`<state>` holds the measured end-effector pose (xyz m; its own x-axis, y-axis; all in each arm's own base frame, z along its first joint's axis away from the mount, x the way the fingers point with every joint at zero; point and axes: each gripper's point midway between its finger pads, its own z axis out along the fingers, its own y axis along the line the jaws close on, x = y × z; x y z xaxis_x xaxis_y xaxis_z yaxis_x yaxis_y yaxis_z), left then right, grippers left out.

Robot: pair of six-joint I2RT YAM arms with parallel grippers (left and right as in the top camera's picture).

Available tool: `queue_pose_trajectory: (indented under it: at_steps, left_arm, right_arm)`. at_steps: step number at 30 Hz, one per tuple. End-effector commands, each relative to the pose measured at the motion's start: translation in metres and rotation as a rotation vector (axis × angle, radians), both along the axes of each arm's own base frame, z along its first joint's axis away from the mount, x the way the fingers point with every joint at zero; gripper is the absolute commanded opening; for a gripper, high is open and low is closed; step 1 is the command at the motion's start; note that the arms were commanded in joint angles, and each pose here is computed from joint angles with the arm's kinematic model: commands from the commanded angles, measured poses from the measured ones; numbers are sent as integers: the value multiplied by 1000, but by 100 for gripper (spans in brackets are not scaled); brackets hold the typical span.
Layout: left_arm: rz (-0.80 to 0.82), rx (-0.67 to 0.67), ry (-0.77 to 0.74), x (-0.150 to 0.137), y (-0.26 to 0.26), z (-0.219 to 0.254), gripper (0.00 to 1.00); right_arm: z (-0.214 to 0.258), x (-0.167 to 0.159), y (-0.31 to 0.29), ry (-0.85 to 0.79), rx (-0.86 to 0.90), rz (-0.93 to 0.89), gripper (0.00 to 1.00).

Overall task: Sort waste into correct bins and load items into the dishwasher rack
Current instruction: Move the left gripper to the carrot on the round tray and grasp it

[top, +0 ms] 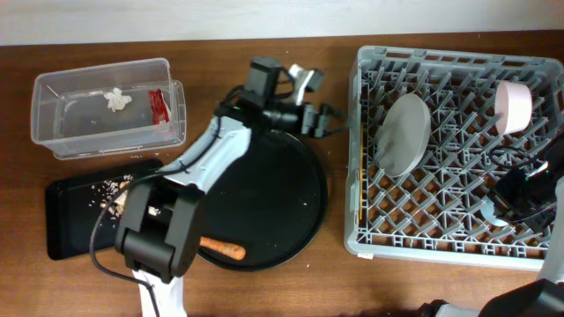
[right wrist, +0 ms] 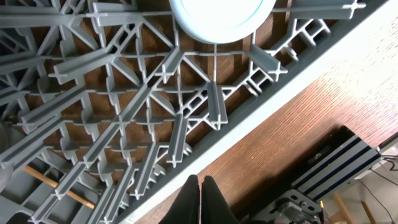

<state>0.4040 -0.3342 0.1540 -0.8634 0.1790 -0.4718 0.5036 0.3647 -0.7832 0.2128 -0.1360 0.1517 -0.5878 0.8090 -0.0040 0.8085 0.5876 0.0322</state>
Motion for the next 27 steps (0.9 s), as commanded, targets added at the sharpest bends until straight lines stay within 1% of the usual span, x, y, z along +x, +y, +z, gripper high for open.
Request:
queue_pose_trajectory:
  at_steps: [1, 4, 5, 7, 8, 9, 10, 12, 14, 16, 19, 24, 27]
  left_arm:
    - [7, 228, -115, -9, 38, -13, 99]
    - [115, 513, -89, -19, 84, -23, 99]
    - [144, 615, -65, -29, 104, -23, 99]
    - [159, 740, 0, -52, 130, -22, 99]
    - [164, 780, 42, -63, 138, -23, 99]
    - [191, 843, 115, -76, 151, -26, 99]
    - [244, 931, 202, -88, 168, -31, 99]
    - [405, 1068, 344, -103, 198, -37, 99]
    - [535, 1127, 422, -109, 213, -37, 99]
    - [607, 1136, 465, -113, 218, -39, 99]
    - [725, 1169, 537, -128, 231, -46, 99]
    - [808, 1195, 653, -154, 240, -70, 99]
    - [773, 1155, 730, -167, 231, -85, 99]
  right_arm:
    - [3, 0, 1, -15, -3, 5, 4]
    - [3, 0, 1, -15, -3, 5, 4]
    - [3, 0, 1, -15, -3, 5, 4]
    - [3, 1, 0, -17, -4, 5, 4]
    - [3, 1, 0, -17, -5, 5, 4]
    - [3, 1, 0, -18, -5, 5, 4]
    - [3, 1, 0, -18, -5, 5, 4]
    - [3, 1, 0, -17, -5, 5, 4]
    - [3, 1, 0, -17, -5, 5, 4]
    - [3, 1, 0, -17, -5, 5, 4]
    - [3, 1, 0, -17, -5, 5, 4]
    - [3, 1, 0, -17, -4, 5, 4]
    - [3, 1, 0, -17, -4, 5, 4]
